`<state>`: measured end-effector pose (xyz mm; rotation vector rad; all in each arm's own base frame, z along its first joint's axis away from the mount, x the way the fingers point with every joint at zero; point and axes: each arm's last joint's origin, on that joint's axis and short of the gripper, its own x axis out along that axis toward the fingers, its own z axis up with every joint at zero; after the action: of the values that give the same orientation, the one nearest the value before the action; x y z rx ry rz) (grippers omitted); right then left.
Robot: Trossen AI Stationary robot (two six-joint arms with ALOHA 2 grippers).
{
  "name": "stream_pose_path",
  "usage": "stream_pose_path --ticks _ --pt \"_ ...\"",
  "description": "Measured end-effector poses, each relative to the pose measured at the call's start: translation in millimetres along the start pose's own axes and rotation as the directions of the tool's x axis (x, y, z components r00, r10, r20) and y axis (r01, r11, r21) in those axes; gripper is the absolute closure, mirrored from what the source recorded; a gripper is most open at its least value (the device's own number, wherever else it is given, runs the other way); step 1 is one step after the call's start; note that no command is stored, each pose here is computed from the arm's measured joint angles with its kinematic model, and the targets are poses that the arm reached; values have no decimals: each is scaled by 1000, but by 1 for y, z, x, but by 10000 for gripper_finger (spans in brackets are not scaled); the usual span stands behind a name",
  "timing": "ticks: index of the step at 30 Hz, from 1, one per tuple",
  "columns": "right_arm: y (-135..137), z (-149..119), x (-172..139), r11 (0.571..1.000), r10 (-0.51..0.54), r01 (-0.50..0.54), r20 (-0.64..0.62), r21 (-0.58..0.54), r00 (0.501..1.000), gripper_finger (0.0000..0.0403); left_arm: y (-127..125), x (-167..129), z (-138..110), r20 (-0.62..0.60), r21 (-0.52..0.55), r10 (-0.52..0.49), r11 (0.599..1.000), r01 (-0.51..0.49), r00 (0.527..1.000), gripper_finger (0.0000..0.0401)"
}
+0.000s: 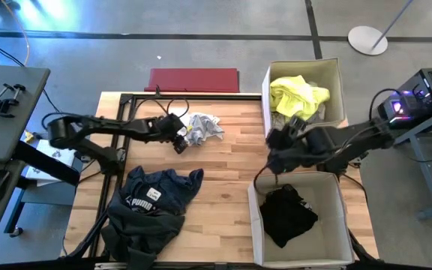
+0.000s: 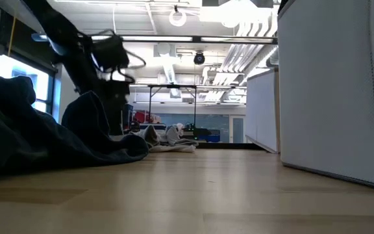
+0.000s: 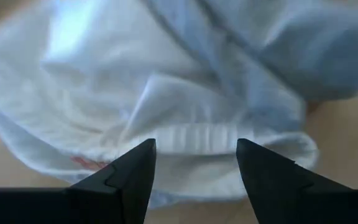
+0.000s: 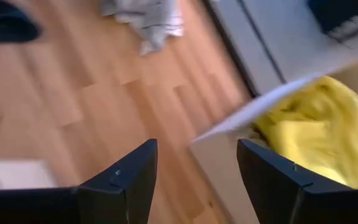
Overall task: Sort clothes
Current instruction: Put the white shorts in the top white bin
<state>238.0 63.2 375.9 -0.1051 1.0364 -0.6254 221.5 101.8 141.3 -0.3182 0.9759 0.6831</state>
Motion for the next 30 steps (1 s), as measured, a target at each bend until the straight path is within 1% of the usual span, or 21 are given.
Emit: stream_pose_path --ticks 3,6,8,10,13,14,15,17,20,22,24,26,30 --pt "13 -6 4 999 16 -18 -25 -49 1000 194 5 18 -5 -70 -6 -4 1000 3 998 205" --pt "22 -18 11 996 4 -8 -47 -84 999 194 9 31 -5 -89 8 -10 1000 11 996 234" --pt "26 -27 17 997 -9 3 -69 -82 998 194 10 36 -4 -88 29 -10 1000 12 996 263" --pt "31 -35 24 997 -19 12 -96 -77 995 194 11 37 -3 -96 51 -8 999 13 995 301" --pt "38 -45 37 998 -14 5 -124 -69 992 194 11 31 3 -95 74 -23 997 30 995 372" --pt "40 -47 41 998 -2 -6 -126 -63 992 194 11 27 6 -91 81 -33 996 40 995 385" --pt "43 -50 46 998 9 -16 -123 -59 992 194 10 22 8 -103 85 -47 995 56 994 391" --pt "49 -53 54 998 28 -34 -104 -58 994 194 9 11 14 -106 100 -58 993 69 993 388" --pt "57 -54 62 995 80 -82 -49 -54 996 194 4 -17 34 -24 128 -81 988 83 996 395" --pt "63 -50 64 991 124 -123 13 -49 992 194 1 -37 42 7 150 -92 985 90 996 398" --pt "68 -45 64 987 147 -142 73 -74 986 194 -3 -59 51 73 172 -122 979 108 990 397" --pt "71 -38 62 983 165 -151 139 -109 976 194 -7 -85 60 159 197 -159 972 127 974 399" --pt "76 -25 57 968 208 -166 237 -186 949 194 -15 -130 70 308 257 -234 954 156 922 400"
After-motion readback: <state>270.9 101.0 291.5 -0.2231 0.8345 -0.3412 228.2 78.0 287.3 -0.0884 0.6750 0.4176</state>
